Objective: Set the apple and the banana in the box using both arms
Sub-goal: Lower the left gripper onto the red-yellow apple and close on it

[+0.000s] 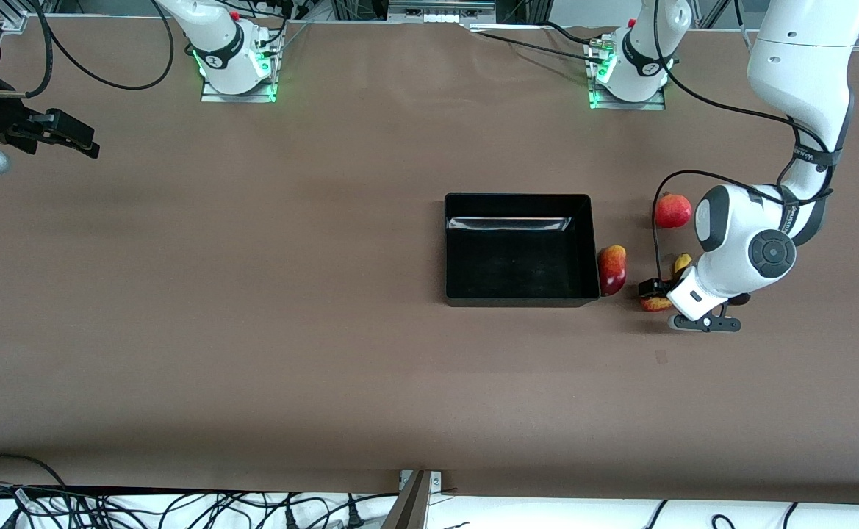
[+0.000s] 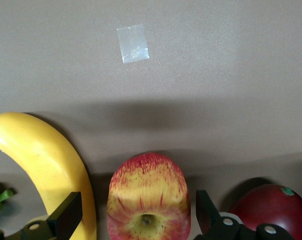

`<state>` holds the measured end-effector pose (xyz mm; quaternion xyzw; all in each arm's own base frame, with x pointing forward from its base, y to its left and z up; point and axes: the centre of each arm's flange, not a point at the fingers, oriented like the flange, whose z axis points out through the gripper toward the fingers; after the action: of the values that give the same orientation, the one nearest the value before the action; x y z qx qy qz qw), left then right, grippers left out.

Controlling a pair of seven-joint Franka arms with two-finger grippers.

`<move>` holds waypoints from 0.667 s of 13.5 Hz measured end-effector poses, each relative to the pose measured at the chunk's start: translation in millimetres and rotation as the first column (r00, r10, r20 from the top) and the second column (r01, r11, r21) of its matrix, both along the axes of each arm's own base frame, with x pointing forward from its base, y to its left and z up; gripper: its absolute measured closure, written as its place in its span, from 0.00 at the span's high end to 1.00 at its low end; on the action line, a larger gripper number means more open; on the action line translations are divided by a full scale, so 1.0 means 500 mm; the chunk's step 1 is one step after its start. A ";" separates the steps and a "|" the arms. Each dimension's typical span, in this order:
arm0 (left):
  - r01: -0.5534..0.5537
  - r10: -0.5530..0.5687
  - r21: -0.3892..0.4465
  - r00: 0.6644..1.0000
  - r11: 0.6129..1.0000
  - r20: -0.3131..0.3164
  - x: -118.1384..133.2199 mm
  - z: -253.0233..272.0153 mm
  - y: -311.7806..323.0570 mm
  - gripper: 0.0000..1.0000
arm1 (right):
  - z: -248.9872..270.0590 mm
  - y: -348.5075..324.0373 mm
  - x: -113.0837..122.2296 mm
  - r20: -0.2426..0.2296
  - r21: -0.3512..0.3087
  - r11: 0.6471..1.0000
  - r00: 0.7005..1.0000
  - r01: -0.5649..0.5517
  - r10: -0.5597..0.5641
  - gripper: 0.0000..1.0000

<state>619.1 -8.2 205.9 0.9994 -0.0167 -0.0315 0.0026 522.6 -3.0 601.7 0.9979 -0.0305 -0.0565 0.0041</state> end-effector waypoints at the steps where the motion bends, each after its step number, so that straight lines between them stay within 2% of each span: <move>1: 0.000 0.000 0.000 1.000 1.000 0.006 0.000 -0.005 0.000 1.00 | 0.000 0.000 0.000 0.000 0.000 1.000 1.000 0.000 0.000 1.00; 9: -0.006 0.006 0.000 1.000 1.000 0.013 -0.007 -0.051 -0.006 1.00 | -0.001 0.000 -0.001 -0.006 0.000 1.000 1.000 0.000 0.000 1.00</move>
<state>615.8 -11.3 180.6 0.9996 -0.0136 -0.0247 0.0027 522.0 -3.0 601.2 0.9978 -0.0305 -0.0595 0.0042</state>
